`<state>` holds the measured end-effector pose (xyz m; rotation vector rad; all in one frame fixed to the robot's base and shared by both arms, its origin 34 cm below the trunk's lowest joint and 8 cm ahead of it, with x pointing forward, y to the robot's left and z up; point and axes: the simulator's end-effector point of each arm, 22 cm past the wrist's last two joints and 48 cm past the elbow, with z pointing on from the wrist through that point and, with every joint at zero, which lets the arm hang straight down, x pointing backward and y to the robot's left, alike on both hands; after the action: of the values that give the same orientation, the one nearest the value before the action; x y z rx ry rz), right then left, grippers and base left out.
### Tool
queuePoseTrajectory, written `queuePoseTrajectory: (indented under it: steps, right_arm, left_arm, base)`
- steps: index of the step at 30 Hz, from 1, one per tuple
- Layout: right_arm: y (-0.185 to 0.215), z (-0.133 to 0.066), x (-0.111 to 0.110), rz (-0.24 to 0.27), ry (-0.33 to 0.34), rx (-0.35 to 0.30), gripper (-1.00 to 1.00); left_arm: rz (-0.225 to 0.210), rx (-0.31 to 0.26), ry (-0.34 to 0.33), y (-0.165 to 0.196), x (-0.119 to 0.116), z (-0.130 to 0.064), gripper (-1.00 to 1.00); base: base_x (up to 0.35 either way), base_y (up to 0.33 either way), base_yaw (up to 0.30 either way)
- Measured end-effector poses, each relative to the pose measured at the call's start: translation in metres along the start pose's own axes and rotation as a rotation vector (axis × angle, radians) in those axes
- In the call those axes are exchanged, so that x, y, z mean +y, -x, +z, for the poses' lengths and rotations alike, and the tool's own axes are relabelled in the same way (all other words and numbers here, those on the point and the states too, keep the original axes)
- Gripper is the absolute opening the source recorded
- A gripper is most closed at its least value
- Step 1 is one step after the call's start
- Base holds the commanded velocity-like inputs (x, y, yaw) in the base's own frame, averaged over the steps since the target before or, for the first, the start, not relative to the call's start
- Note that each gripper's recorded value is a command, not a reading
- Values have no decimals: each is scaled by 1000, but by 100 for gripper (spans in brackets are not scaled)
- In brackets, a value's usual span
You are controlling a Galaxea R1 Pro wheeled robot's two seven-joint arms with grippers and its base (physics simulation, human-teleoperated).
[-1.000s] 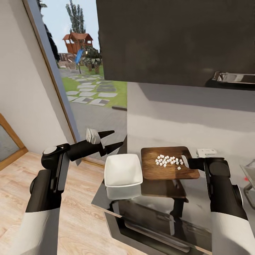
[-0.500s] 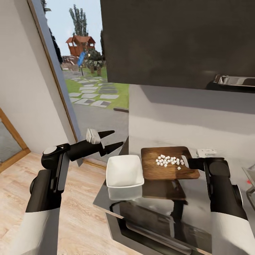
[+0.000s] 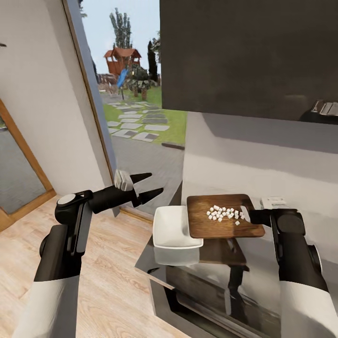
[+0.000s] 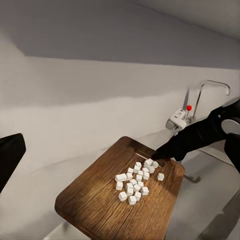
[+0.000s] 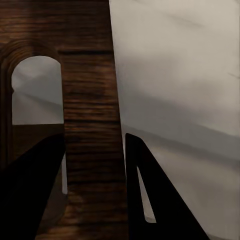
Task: In the kitchen, take the Vidalia onion out of the sink, dice it on the chopping board with the paring knife, put the diced onion into the bowl on the countertop, then place both the paring knife and the chopping board into the sink.
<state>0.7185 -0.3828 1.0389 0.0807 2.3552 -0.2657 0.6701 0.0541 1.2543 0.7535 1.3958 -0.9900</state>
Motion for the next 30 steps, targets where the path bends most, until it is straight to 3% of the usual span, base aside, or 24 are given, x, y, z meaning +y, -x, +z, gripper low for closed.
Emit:
queuePoseTrajectory:
  steps: [12, 30]
  right_arm:
    - [0, 0, 0, 0, 0, 0, -100]
    - [-1, 1, 0, -1, 0, 2, -100]
  left_arm:
    - [-1, -1, -2, 0, -1, 1, 100]
    - [-3, -1, -2, -1, 0, 1, 100]
  base:
    - [0, 0, 38]
    - [0, 0, 147]
